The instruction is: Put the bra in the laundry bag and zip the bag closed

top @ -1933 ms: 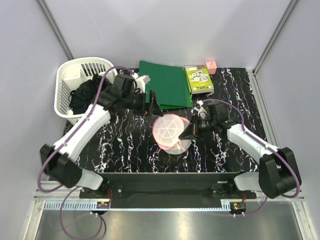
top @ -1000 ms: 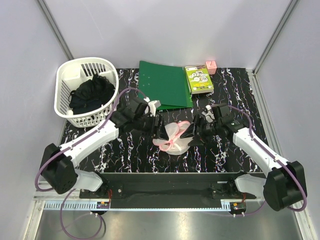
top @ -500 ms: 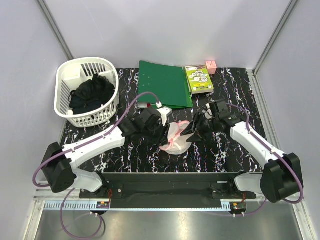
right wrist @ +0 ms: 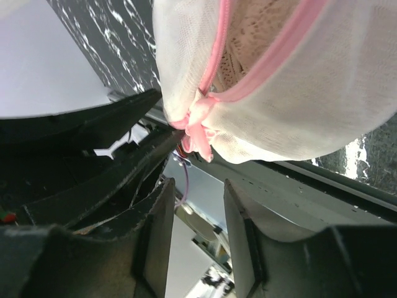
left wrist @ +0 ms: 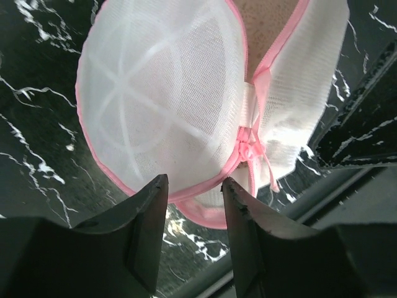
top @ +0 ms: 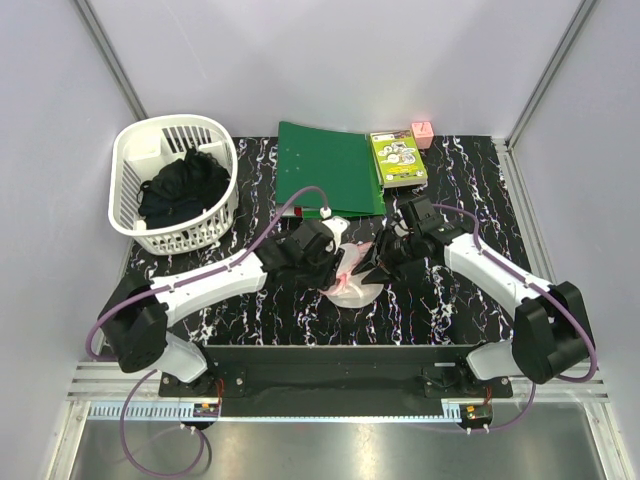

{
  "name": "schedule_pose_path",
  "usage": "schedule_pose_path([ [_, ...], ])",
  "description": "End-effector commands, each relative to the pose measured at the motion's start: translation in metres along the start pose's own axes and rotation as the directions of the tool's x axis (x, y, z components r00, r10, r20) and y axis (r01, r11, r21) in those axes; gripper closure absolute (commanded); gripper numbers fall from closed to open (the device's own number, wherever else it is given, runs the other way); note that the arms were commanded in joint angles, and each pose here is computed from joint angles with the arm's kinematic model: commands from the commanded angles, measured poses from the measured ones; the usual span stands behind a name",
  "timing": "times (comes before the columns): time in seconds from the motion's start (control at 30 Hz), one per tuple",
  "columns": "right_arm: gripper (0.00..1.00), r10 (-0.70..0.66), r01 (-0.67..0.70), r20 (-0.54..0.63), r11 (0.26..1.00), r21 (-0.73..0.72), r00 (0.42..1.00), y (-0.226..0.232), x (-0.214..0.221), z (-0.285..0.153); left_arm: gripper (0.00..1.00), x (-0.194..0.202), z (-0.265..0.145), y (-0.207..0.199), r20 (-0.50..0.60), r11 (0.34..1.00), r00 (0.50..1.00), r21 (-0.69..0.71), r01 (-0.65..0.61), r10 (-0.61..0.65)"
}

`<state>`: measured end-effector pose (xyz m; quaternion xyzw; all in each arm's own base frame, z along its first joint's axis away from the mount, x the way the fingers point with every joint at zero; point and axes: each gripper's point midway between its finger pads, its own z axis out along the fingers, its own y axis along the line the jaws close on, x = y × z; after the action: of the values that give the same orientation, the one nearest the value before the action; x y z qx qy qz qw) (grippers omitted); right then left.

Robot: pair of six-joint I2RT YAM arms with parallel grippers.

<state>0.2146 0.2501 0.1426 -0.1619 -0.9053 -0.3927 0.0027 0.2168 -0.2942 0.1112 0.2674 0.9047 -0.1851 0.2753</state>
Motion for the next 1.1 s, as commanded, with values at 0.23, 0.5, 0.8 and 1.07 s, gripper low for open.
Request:
schedule_pose_path([
  [0.23,0.47,0.113,-0.113,0.064,0.994,-0.002,0.992,0.018,-0.012,-0.006,0.69,-0.023,0.009,0.003,0.148,0.995,0.986,-0.059,-0.074,0.082],
  [0.5,0.43,0.158,-0.157,0.045,0.987,-0.011,0.986,0.022,-0.011,-0.005,1.0,-0.045,-0.002,-0.01,0.252,0.99,0.959,-0.081,-0.112,0.129],
  [0.8,0.52,0.006,-0.006,0.043,1.0,0.008,0.999,0.018,-0.005,-0.013,1.0,-0.072,-0.046,-0.023,0.42,0.995,0.902,-0.049,-0.09,0.102],
  [1.07,0.58,-0.099,0.097,0.077,0.995,0.029,0.992,0.016,-0.003,-0.027,1.0,-0.071,-0.05,-0.036,0.432,0.989,0.892,0.002,-0.149,0.133],
])
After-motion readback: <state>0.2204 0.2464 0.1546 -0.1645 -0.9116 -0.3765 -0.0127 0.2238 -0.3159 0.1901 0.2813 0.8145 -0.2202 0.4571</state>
